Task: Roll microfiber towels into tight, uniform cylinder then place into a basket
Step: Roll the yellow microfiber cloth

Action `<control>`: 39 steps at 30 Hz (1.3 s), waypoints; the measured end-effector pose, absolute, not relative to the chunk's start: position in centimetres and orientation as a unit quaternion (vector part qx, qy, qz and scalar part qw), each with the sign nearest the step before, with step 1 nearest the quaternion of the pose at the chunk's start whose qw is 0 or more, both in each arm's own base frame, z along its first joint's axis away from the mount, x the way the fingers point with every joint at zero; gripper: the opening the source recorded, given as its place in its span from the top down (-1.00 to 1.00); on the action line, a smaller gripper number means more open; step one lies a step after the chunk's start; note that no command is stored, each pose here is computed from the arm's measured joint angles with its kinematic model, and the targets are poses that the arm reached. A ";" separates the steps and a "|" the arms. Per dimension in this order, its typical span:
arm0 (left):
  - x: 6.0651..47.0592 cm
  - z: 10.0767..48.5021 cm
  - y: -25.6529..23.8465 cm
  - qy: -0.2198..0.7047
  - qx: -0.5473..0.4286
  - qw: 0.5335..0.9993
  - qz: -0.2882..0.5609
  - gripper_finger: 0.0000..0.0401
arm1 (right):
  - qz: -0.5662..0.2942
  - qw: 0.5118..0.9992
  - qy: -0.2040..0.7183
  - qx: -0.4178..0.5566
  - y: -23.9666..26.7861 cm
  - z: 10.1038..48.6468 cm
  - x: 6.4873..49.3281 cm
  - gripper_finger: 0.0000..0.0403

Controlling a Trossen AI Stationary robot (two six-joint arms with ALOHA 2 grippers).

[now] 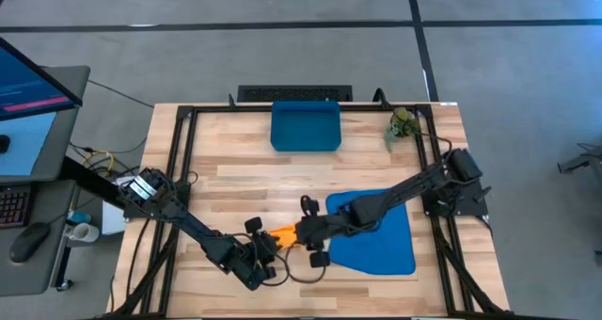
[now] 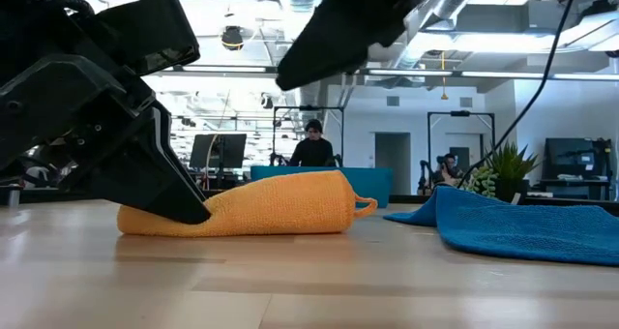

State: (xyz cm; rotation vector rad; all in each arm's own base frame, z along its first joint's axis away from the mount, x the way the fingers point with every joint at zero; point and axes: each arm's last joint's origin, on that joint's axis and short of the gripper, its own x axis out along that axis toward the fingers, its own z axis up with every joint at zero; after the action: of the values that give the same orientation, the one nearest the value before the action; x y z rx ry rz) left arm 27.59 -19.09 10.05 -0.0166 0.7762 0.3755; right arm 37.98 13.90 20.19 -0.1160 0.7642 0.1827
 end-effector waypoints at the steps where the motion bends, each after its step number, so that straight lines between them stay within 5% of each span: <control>1: 27.6 10.0 -19.1 0.377 -0.007 0.908 0.181 0.43 | 0.084 0.924 0.369 -0.054 13.5 20.2 38.2 0.23; 12: 27.6 10.0 -19.1 0.377 -0.006 0.908 0.181 0.43 | 0.097 0.930 0.353 -0.016 11.1 17.7 41.0 -0.19; 39: 27.6 10.0 -19.1 0.381 -0.009 0.907 0.178 0.43 | 0.063 0.878 0.465 0.098 9.3 10.5 42.0 -0.04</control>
State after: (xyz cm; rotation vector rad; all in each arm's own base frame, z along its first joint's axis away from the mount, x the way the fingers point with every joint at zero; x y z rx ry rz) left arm 27.56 -19.11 10.00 -0.0178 0.7862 0.3668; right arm 41.99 9.25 10.46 0.2048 0.9695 0.1317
